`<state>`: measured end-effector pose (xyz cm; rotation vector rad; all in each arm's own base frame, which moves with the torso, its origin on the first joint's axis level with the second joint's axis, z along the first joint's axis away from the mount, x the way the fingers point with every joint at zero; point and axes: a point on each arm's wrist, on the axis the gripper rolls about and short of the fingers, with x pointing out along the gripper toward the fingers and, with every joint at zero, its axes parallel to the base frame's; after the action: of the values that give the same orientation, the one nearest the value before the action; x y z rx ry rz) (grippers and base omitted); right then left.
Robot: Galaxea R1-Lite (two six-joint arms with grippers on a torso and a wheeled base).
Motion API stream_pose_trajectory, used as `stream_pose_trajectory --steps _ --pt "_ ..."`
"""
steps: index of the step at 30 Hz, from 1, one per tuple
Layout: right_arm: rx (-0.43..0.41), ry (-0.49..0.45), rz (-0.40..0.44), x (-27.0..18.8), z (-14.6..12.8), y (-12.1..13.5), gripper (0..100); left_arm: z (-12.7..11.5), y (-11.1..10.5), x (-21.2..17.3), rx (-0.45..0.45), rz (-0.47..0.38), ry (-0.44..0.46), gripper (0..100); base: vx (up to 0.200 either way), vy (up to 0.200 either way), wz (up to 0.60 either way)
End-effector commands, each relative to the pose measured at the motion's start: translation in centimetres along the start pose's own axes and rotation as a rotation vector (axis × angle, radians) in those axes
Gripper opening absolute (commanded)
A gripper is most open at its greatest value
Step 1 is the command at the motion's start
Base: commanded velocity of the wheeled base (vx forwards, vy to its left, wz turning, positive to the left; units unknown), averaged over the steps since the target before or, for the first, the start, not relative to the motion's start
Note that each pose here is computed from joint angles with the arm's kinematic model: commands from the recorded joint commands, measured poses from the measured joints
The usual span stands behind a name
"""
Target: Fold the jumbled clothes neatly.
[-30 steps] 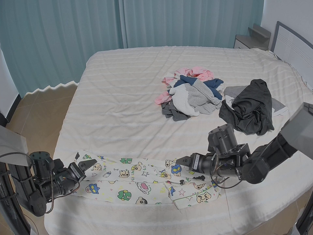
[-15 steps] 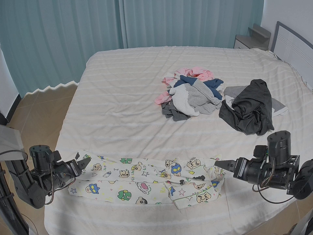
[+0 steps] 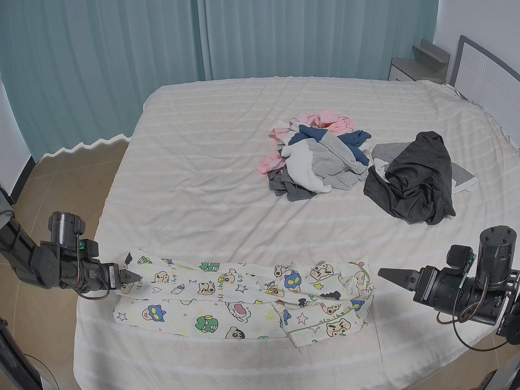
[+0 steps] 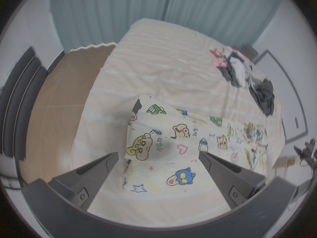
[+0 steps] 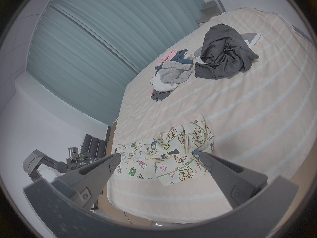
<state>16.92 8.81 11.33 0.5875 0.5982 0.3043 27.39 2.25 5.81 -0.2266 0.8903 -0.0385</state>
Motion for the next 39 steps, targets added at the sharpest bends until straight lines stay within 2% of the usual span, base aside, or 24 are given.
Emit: stream_pose_trajectory --steps 1,9,10,14,24,28,34,39 --pt "-0.035 -0.015 0.059 -2.1 -0.8 0.0 100 3.2 2.4 0.8 0.106 -0.013 0.040 100 0.000 0.000 0.00" --pt "-0.079 -0.006 0.052 -2.2 -1.0 -0.2 100 2.7 3.4 4.1 0.085 -0.012 0.107 100 0.000 0.000 0.00" --pt "-0.082 -0.005 0.051 -2.2 -1.1 -0.3 100 2.1 3.6 5.0 0.083 -0.016 0.139 100 0.000 0.000 0.00" --pt "-0.089 0.004 0.063 -2.2 -1.3 -0.1 100 1.2 4.2 6.9 0.105 -0.026 0.173 100 0.000 0.000 0.00" --pt "-0.094 0.022 0.064 -2.2 -1.7 -0.1 100 0.3 4.1 8.9 0.114 -0.035 0.187 100 0.000 0.000 0.00" --pt "-0.096 0.021 0.068 -2.3 -1.7 0.0 100 0.0 4.3 10.0 0.117 -0.033 0.164 100 0.000 0.000 0.00" --pt "-0.097 0.029 0.066 -2.3 -1.9 -0.1 100 0.1 4.0 10.8 0.062 -0.035 0.123 100 0.000 0.000 0.00" --pt "-0.097 0.029 0.066 -2.3 -1.9 -0.1 100 0.0 3.7 10.8 0.054 -0.041 0.118 100 0.000 0.000 0.00"
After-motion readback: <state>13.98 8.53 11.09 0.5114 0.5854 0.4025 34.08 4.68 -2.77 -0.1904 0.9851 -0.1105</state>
